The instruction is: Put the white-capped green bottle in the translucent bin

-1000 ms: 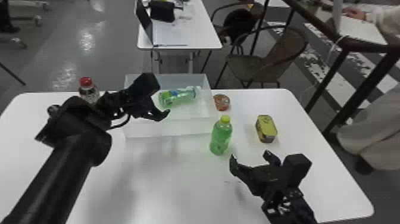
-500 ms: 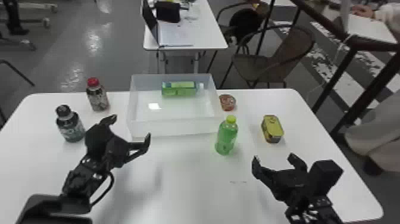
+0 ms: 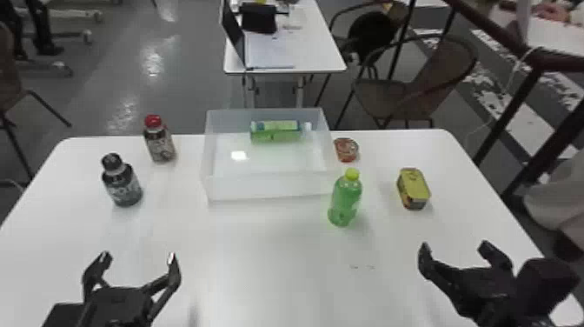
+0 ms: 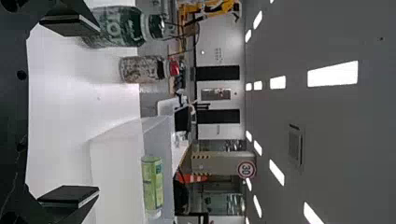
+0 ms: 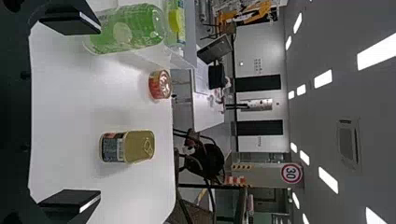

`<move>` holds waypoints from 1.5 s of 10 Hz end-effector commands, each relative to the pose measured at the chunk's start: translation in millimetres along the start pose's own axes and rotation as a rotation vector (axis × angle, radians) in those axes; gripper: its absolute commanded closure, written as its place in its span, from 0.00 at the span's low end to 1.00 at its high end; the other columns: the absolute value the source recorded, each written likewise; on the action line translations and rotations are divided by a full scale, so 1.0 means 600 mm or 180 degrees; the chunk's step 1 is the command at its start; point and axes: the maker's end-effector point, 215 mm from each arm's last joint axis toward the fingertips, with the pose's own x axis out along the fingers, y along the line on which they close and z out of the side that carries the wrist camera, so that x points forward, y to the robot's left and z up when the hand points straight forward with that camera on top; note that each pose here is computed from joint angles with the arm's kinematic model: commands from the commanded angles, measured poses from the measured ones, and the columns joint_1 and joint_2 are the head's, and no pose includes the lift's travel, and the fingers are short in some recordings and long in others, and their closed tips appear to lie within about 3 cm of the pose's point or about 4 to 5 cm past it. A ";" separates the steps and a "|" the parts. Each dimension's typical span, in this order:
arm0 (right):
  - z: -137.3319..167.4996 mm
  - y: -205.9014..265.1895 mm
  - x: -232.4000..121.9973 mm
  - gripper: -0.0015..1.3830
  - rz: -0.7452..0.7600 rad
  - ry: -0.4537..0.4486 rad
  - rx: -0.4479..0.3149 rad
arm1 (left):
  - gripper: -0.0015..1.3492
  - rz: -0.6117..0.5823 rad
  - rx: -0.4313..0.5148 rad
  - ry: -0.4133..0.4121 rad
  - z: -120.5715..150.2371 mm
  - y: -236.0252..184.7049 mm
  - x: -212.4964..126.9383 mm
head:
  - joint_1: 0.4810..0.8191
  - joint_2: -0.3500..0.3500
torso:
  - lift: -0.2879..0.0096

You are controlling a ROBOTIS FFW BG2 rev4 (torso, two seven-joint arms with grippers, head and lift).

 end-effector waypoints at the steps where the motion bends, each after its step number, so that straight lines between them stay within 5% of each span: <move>1: -0.004 -0.008 -0.013 0.04 -0.0071 0.0032 -0.0007 | 0.08 0.0110 -0.0035 0.0027 -0.011 0.025 -0.037 | 0.63 0.43 | 0.66; 15: -0.020 -0.010 -0.021 0.04 -0.0088 0.0121 -0.0006 | 0.08 0.0151 -0.0207 0.0157 -0.040 0.015 -0.061 | 0.63 0.44 | 0.67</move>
